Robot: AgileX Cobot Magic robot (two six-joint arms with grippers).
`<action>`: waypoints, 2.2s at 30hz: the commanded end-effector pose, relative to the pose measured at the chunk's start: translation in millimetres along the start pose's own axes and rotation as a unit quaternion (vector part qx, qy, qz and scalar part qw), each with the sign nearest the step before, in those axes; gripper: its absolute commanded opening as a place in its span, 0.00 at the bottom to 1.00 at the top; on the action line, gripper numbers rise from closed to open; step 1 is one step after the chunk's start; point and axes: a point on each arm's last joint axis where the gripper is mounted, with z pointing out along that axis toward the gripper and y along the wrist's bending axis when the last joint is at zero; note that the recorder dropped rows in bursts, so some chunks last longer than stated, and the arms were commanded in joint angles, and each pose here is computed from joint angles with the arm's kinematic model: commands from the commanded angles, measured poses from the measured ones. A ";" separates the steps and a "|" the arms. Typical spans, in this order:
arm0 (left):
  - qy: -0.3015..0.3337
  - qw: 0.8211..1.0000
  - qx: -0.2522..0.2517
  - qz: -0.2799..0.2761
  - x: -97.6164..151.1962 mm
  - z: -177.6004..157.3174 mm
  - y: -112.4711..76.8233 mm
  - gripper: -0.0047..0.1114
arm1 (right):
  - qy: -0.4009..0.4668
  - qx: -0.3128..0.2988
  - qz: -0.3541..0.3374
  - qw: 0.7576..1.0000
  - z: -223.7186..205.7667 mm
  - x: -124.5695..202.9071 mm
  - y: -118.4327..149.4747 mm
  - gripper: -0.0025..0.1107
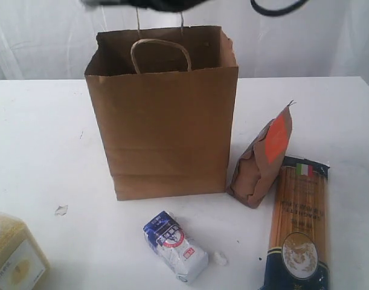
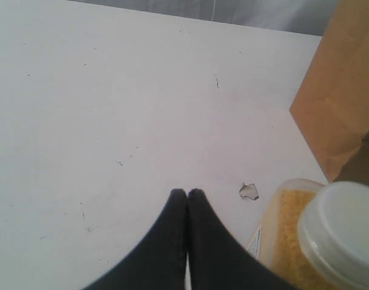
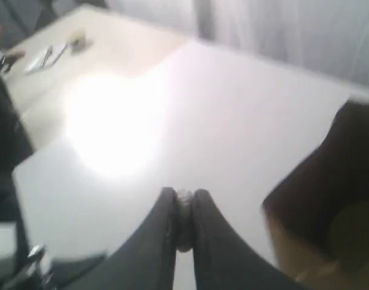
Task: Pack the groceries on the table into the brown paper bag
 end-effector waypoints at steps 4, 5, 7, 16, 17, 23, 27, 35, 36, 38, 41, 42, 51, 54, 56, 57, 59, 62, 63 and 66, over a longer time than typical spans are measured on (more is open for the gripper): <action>0.001 1.000 0.005 -0.004 1.3 0.1 -0.4 0.04 | -0.024 0.123 -0.119 0.985 63.2 12.5 -69.1 0.07; 0.001 1.000 0.005 -0.004 1.3 0.1 -0.4 0.04 | 0.002 0.133 -0.110 0.985 66.8 18.2 -82.1 0.13; 0.001 1.000 0.005 -0.004 1.3 0.1 -0.4 0.04 | 0.036 0.141 -0.091 0.985 64.8 23.5 -93.4 0.25; 0.001 1.000 0.005 -0.004 1.3 0.1 -0.4 0.04 | 0.095 0.176 -0.154 0.968 19.6 12.1 -96.7 0.29; 0.001 1.000 0.005 -0.004 1.3 0.1 -0.4 0.04 | 0.109 0.180 -0.164 0.964 13.5 12.2 -95.4 0.29; 0.001 1.000 0.005 -0.004 1.3 0.1 -0.4 0.04 | 0.248 0.245 -0.194 0.917 -25.7 23.5 -98.0 0.20; 0.001 1.000 0.005 -0.004 1.3 0.1 -0.4 0.04 | 0.294 0.305 -0.175 0.889 -41.6 27.2 -104.1 0.13; 0.001 1.000 0.005 -0.004 1.3 0.1 -0.4 0.04 | 0.342 0.371 -0.160 0.848 -63.1 40.0 -110.8 0.03; 0.001 1.000 0.005 -0.004 1.3 0.1 -0.4 0.04 | 0.354 0.372 -0.160 0.843 -63.7 46.4 -112.8 0.03; 0.001 1.000 0.005 -0.004 1.3 0.1 -0.4 0.04 | 0.371 0.379 -0.161 0.832 -67.8 58.1 -117.3 0.03; 0.001 1.000 0.005 -0.004 1.3 0.1 -0.4 0.04 | 0.395 0.390 -0.139 0.820 -73.9 79.9 -132.3 0.03; 0.001 1.000 0.005 -0.004 1.3 0.1 -0.4 0.04 | 0.395 0.399 -0.128 0.818 -77.0 84.8 -138.8 0.03; 0.001 1.000 0.005 -0.004 1.3 0.1 -0.4 0.04 | 0.381 0.416 0.013 0.826 -105.1 126.8 -192.4 0.03; 0.001 1.000 0.005 -0.004 1.3 0.1 -0.4 0.04 | 0.370 0.389 0.048 0.843 -113.9 127.7 -200.3 0.03; 0.001 1.000 0.005 -0.004 1.3 0.1 -0.4 0.04 | 0.349 0.373 0.076 0.856 -118.7 126.4 -206.1 0.03; 0.001 1.000 0.005 -0.004 1.3 0.1 -0.4 0.04 | 0.340 0.359 0.092 0.864 -120.0 125.0 -208.4 0.03; 0.001 1.000 0.005 -0.004 1.3 0.1 -0.4 0.04 | 0.343 0.308 0.115 0.880 -117.7 124.2 -210.7 0.03; 0.001 1.000 0.005 -0.004 1.3 0.1 -0.4 0.04 | 0.374 0.196 0.128 0.897 -103.6 132.5 -212.8 0.03; 0.001 1.000 0.005 -0.004 1.3 0.1 -0.4 0.04 | 0.374 0.174 0.137 0.901 -98.3 135.1 -214.6 0.03; 0.001 1.000 0.005 -0.004 1.3 0.1 -0.4 0.04 | 0.360 0.134 0.177 0.906 -81.5 140.1 -217.0 0.03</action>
